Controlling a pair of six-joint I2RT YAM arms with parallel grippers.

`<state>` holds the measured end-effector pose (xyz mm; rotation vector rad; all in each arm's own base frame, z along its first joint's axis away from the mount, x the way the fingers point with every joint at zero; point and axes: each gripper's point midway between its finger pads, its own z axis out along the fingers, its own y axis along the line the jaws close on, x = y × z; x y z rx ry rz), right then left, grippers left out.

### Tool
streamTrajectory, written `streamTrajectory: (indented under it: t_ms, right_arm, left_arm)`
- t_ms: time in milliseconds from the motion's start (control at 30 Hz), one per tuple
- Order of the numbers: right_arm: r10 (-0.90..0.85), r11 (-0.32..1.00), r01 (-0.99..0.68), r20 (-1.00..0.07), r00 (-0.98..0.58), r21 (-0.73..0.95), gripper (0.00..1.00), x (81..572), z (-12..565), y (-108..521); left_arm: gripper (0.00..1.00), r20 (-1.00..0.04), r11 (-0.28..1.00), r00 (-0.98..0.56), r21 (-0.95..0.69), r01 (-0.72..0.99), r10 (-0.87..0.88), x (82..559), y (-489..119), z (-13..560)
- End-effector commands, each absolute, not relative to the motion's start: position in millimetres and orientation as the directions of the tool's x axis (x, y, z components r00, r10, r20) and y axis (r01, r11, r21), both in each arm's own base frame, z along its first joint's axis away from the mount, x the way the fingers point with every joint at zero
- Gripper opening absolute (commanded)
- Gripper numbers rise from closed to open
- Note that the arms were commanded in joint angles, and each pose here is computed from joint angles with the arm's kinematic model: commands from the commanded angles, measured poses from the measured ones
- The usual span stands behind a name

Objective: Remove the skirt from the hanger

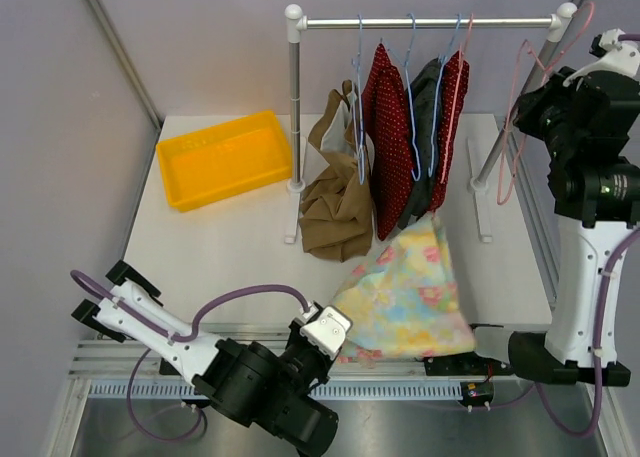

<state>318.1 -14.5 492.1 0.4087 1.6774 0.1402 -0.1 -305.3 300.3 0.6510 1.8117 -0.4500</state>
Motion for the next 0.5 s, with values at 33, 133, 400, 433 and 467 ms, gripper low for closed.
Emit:
streamTrajectory:
  t_ms: [33,133,400,433,467]
  right_arm:
    - [0.279,0.955,0.115,-0.96,-0.021,0.275,0.0,341,519,-12]
    - [0.285,0.958,0.052,-0.957,-0.056,0.282,0.0,358,509,1]
    - [0.257,0.965,-0.03,-0.961,-0.101,0.261,0.0,401,499,14]
    - [0.254,0.965,-0.029,-0.961,-0.11,0.259,0.0,407,496,14]
    - [0.255,0.965,-0.025,-0.959,-0.125,0.26,0.0,411,493,14]
  left_arm:
    - [0.0,-0.95,0.853,-0.223,0.074,0.516,0.218,38,-263,289]
    - [0.0,-0.949,0.842,-0.205,0.096,0.531,0.238,44,-267,296]
    - [0.0,-0.925,0.889,-0.174,0.254,0.381,0.338,119,-244,324]
    - [0.0,-0.937,0.897,-0.159,0.236,0.373,0.312,129,-238,339]
    - [0.0,-0.944,0.908,-0.157,0.22,0.358,0.291,138,-232,347]
